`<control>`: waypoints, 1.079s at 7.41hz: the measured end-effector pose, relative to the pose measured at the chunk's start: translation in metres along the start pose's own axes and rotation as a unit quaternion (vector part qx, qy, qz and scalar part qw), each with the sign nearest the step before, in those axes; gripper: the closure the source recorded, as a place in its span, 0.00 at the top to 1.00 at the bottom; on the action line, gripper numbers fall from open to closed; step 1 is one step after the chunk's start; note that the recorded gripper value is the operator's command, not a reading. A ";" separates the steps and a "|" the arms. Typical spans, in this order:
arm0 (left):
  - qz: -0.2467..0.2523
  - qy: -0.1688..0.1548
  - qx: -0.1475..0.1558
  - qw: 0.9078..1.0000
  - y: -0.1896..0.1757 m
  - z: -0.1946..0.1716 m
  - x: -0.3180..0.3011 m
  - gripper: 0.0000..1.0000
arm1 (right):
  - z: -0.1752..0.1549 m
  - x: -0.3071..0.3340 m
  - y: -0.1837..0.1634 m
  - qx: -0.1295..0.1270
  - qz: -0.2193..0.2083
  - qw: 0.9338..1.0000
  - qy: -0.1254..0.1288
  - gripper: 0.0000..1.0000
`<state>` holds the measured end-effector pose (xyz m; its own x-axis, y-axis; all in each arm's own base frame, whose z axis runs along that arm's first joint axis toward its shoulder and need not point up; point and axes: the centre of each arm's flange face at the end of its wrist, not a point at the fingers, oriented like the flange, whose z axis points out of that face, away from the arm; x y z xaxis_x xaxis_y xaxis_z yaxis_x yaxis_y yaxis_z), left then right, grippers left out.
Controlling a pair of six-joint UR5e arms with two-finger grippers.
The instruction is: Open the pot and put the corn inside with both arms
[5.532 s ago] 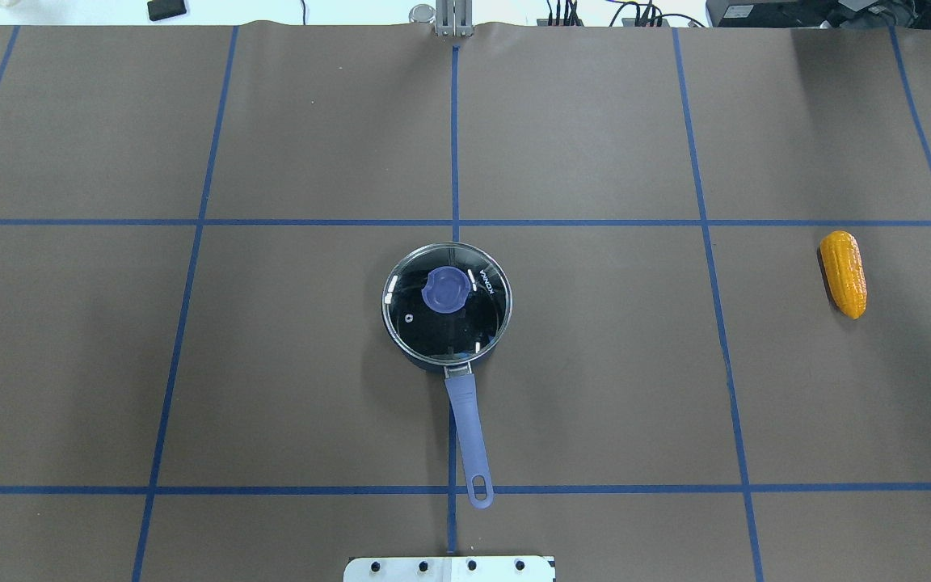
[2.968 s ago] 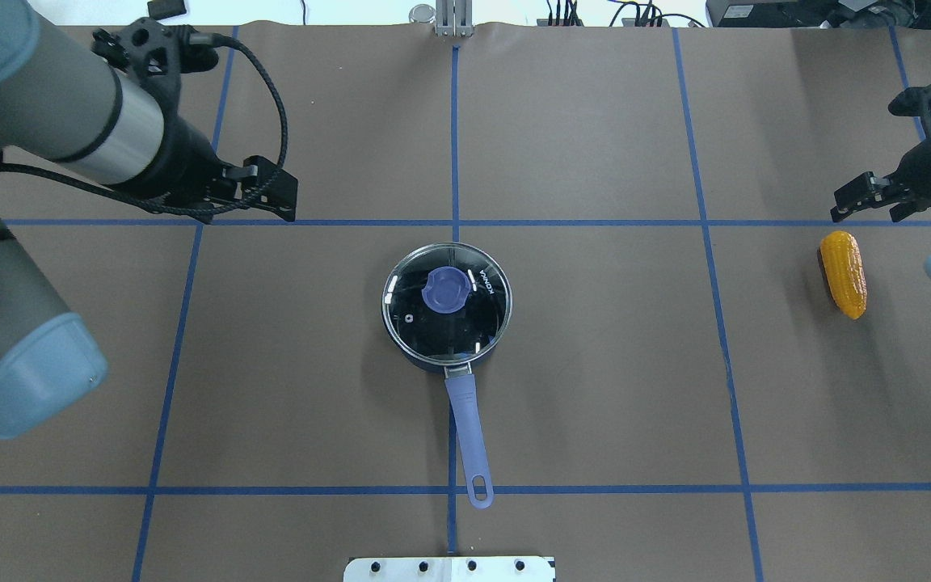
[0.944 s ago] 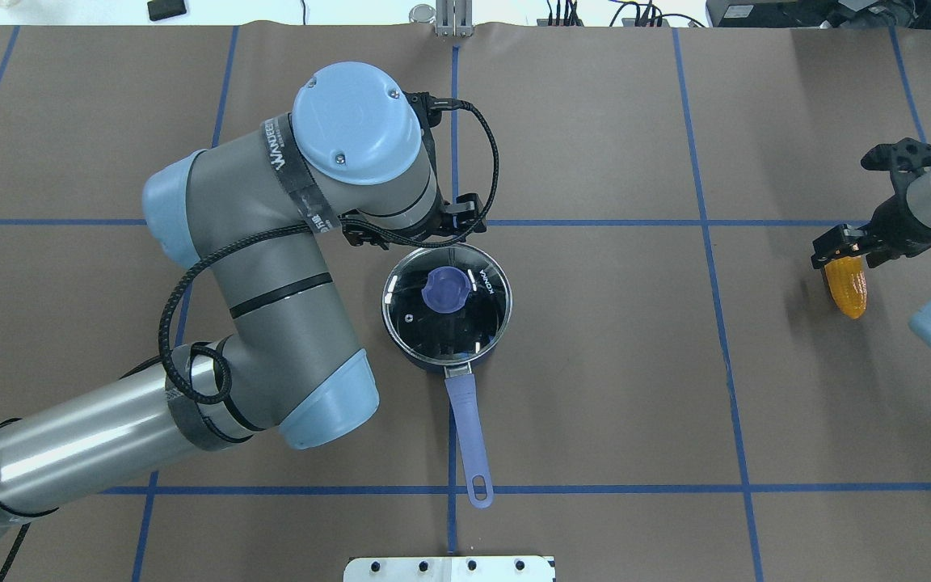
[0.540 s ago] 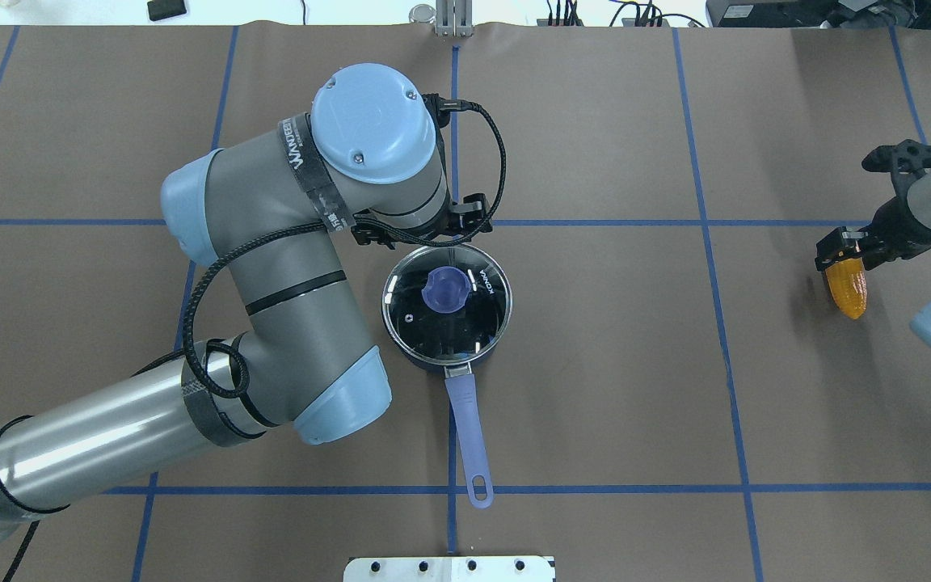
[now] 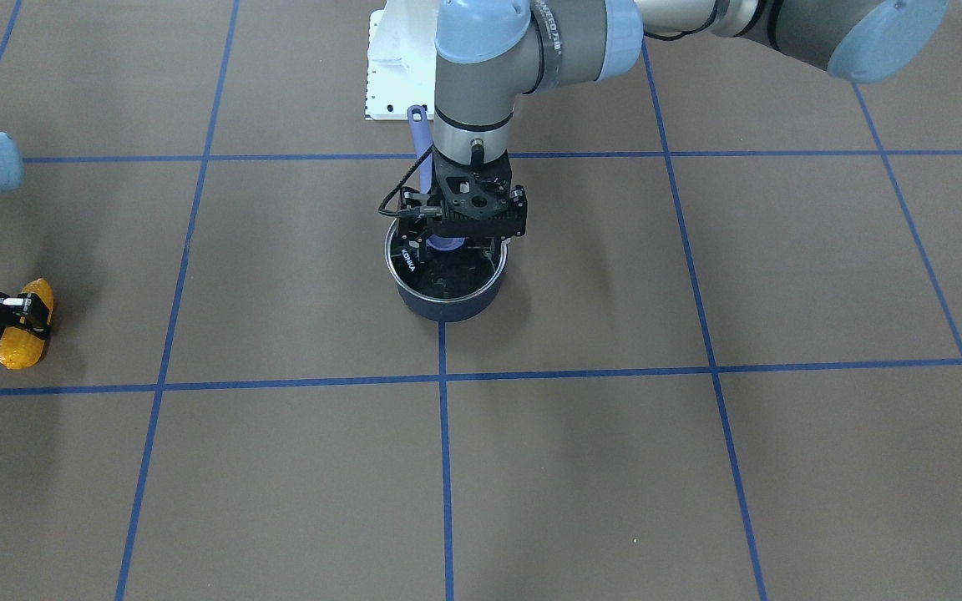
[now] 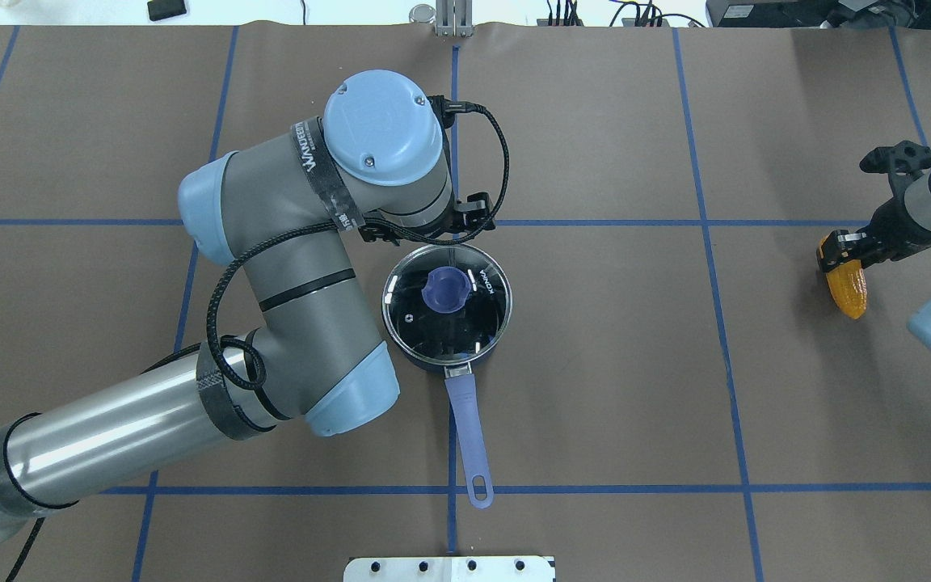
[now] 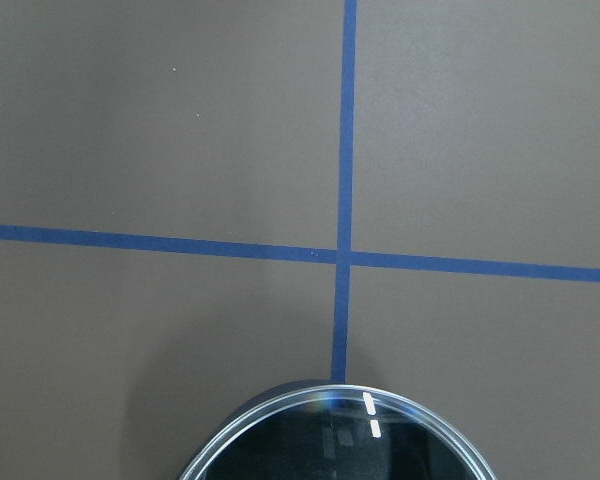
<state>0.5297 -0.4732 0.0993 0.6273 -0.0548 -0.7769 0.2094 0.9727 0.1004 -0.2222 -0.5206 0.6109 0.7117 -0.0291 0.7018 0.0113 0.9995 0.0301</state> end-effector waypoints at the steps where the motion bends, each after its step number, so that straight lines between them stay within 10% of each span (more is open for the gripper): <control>1: 0.001 -0.001 -0.002 1.000 0.002 0.003 0.001 0.97 | -0.001 -0.002 -0.001 0.001 -0.001 1.000 -0.001 0.16; 8: 0.027 -0.016 -0.006 0.999 0.047 0.031 0.015 0.83 | -0.025 -0.022 -0.012 0.015 -0.008 1.000 -0.020 0.16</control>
<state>0.5721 -0.4358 0.1120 0.6608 -0.0090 -0.7505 0.1658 0.9770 0.1342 -0.2203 -0.5319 0.5774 0.6829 -0.0459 0.7291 0.0007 0.9981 0.0622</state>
